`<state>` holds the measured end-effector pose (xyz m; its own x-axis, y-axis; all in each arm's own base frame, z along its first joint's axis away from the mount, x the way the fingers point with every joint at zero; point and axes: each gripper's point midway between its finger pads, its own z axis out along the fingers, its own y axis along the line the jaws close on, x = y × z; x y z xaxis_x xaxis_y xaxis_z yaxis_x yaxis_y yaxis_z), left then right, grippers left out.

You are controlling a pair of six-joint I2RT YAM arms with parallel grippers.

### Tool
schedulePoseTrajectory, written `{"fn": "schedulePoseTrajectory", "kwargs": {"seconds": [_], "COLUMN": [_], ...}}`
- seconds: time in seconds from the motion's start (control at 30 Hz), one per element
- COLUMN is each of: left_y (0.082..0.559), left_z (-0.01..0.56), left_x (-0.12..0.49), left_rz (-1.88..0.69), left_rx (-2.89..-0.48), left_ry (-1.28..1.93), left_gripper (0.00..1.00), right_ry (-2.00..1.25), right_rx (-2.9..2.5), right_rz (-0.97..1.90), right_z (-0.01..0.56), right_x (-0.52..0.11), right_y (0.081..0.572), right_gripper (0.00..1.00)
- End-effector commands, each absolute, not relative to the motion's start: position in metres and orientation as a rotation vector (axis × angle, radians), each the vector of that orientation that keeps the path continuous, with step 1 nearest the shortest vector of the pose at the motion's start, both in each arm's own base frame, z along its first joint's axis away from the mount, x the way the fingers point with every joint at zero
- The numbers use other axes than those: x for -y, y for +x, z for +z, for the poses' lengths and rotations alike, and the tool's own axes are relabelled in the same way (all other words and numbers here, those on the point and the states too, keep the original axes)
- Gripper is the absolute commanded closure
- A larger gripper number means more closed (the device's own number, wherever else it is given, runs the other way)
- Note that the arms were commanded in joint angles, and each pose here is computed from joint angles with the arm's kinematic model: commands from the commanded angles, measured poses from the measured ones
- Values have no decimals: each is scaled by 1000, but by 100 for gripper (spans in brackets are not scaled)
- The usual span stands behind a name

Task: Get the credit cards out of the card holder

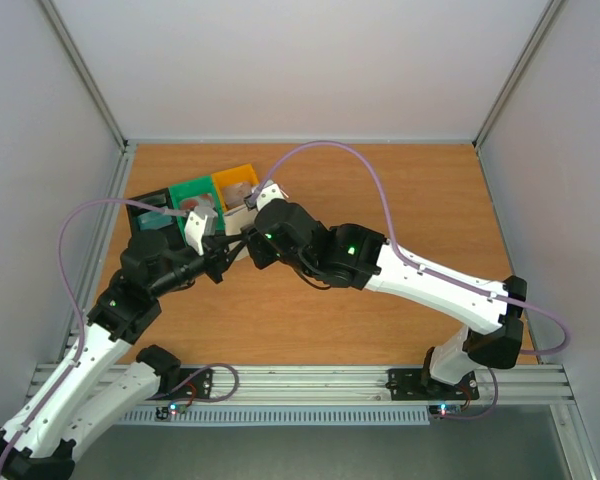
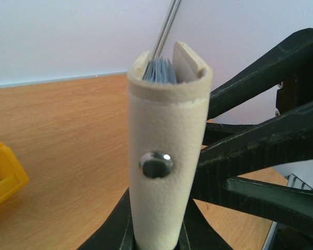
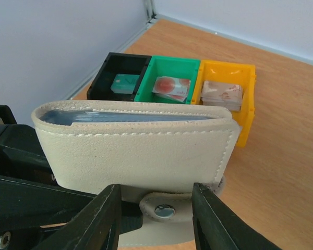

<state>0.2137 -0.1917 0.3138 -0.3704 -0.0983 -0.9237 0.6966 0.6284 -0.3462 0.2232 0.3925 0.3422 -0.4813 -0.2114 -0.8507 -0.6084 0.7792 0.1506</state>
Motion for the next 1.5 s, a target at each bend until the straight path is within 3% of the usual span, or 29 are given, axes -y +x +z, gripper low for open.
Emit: {"fn": "schedulePoseTrajectory", "kwargs": {"seconds": [0.0, 0.6, 1.3, 1.47], "left_y": [215, 226, 222, 220], "left_z": [331, 339, 343, 341], "left_x": [191, 181, 183, 188], "left_rz": [-907, -816, -806, -831], "left_rx": [-1681, -1629, -1577, -1565], "left_ry": [488, 444, 491, 511], "left_gripper": [100, 100, 100, 100], "right_ry": [-588, -544, -430, -447], "right_rx": [-2068, -2168, -2268, -2260], "right_rz": [563, 385, 313, 406], "right_z": [344, 300, 271, 274], "right_x": [-398, -391, -374, -389], "right_y": [224, 241, 265, 275], "right_gripper": [62, 66, 74, 77]}}
